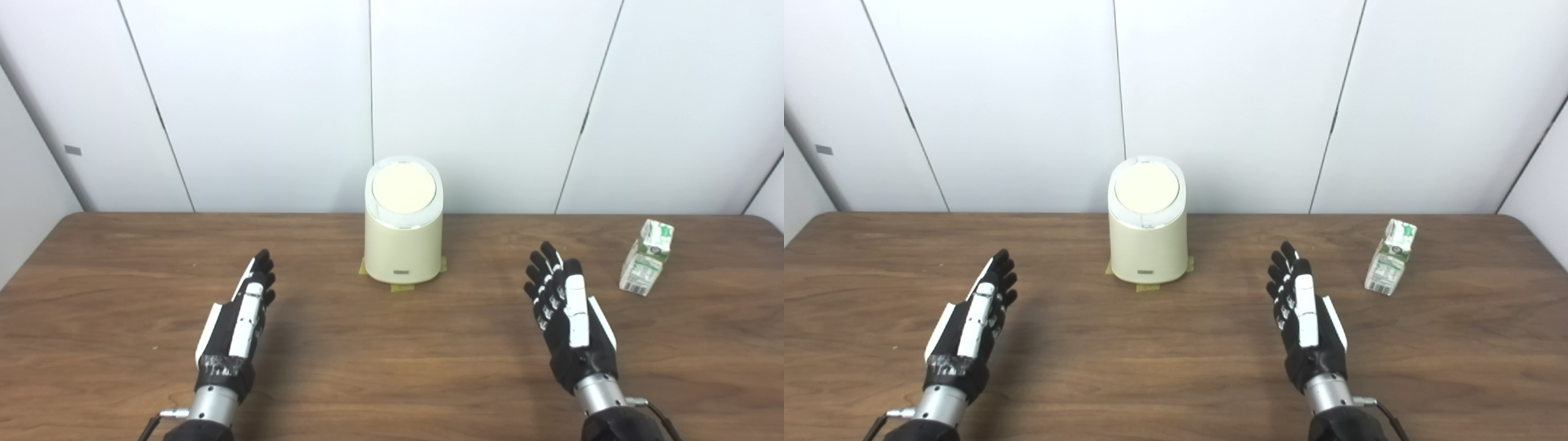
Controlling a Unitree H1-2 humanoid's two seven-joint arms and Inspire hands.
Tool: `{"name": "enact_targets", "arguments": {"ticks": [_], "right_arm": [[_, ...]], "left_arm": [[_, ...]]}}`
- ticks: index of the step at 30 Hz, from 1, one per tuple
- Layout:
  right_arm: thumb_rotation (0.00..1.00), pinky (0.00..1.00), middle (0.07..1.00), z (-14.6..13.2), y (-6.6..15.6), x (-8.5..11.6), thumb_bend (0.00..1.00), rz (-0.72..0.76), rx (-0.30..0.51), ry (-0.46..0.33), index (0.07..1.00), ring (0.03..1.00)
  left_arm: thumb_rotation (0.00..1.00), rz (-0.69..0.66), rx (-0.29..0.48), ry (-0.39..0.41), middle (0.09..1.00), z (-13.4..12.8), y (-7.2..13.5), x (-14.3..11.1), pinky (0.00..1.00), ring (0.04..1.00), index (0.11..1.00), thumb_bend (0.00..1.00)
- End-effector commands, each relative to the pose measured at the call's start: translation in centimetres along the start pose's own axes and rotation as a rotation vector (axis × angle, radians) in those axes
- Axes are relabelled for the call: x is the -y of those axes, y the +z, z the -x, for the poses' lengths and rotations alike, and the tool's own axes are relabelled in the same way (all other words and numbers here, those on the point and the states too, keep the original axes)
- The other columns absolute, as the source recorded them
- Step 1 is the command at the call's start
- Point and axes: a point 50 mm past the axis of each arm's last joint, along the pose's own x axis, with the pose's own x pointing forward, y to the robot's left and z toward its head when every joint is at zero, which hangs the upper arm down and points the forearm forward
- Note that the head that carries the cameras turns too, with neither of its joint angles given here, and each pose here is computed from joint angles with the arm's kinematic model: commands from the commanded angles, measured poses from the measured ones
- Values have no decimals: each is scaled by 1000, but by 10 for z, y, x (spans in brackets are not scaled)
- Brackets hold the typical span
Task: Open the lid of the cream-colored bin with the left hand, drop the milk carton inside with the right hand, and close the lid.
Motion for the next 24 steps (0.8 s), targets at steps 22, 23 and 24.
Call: {"name": "enact_targets", "arguments": {"ticks": [22, 23, 24], "right_arm": [[1000, 997, 985, -12, 11, -7, 653, -23, 68, 25, 996, 984], [1000, 999, 986, -13, 9, -6, 656, -24, 67, 27, 998, 985], [1000, 1000, 989, -13, 8, -6, 661, -24, 66, 29, 1000, 988]], "left_arm": [[482, -142, 96, 49, 949, -17, 37, 3, 946, 958, 993, 481], [454, -157, 107, 59, 934, -22, 43, 3, 933, 945, 980, 534], [440, -170, 117, 64, 921, -26, 49, 3, 912, 928, 969, 590]]}}
